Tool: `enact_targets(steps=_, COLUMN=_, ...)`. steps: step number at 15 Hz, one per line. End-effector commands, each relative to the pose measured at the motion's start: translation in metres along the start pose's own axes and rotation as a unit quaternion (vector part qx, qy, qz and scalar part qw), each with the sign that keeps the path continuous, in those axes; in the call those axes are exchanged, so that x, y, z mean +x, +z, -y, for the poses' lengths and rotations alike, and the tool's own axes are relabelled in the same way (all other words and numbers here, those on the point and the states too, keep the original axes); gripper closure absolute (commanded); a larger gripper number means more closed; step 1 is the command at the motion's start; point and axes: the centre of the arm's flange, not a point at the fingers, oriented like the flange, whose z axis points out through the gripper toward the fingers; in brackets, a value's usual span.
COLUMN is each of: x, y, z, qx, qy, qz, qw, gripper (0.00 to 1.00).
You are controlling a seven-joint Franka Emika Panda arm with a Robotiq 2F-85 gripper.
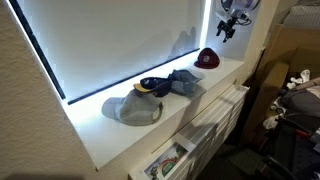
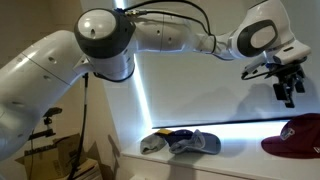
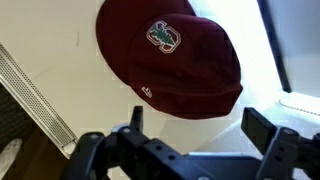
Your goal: Move the cap on the windowsill to the left
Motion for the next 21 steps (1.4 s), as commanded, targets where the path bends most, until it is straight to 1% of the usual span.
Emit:
enact_targets(steps=1, x=0.024, y=0.017, z=0.058, qx=-0.053, qy=-0.001, qz=0.068, qw=0.9963, gripper=0.0)
enact_targets(steps=2, x=0.026, y=0.02, z=0.062, qx=-0.08, qy=0.001, qz=0.079, qw=0.9936, gripper=0.0)
enact_targets(steps=3, x=0.007, y=0.001, z=-0.001, qx=-0.056, qy=0.0, qz=0.047, qw=0.9973, gripper=0.0)
enact_targets(steps=4, x=0.009, y=0.002, z=-0.002, qx=-0.061, qy=0.0, qz=0.051, qw=0.9968, gripper=0.0)
enact_targets(steps=7, x=0.008, y=0.003, z=-0.001, qx=-0.06, qy=-0.002, qz=0.049, qw=0.997, gripper=0.0)
enact_targets(steps=8, x=0.005, y=-0.003, z=-0.017, qx=-0.052, qy=0.008, qz=0.047, qw=0.9975, gripper=0.0)
enact_targets(steps=9, x=0.011, y=-0.008, z=-0.011, qx=-0.037, qy=0.026, qz=0.051, qw=0.9977, gripper=0.0)
enact_targets(steps=10, x=0.015, y=-0.01, z=-0.003, qx=-0.032, qy=0.036, qz=0.053, qw=0.9974, gripper=0.0)
enact_targets(steps=11, x=0.021, y=-0.013, z=0.021, qx=-0.025, qy=0.053, qz=0.051, qw=0.997, gripper=0.0)
enact_targets(steps=13, x=0.026, y=-0.018, z=0.051, qx=-0.027, qy=0.057, qz=0.05, qw=0.9967, gripper=0.0)
enact_targets(steps=15, x=0.027, y=-0.023, z=0.069, qx=-0.02, qy=0.067, qz=0.042, qw=0.9967, gripper=0.0)
enact_targets(steps=18, x=0.027, y=-0.016, z=0.082, qx=-0.019, qy=0.072, qz=0.04, qw=0.9964, gripper=0.0)
enact_targets(steps=20, x=0.039, y=0.005, z=0.076, qx=-0.04, qy=0.072, qz=0.04, qw=0.9958, gripper=0.0)
enact_targets(steps=21, x=0.045, y=0.024, z=0.071, qx=-0.056, qy=0.073, qz=0.041, qw=0.9949, gripper=0.0)
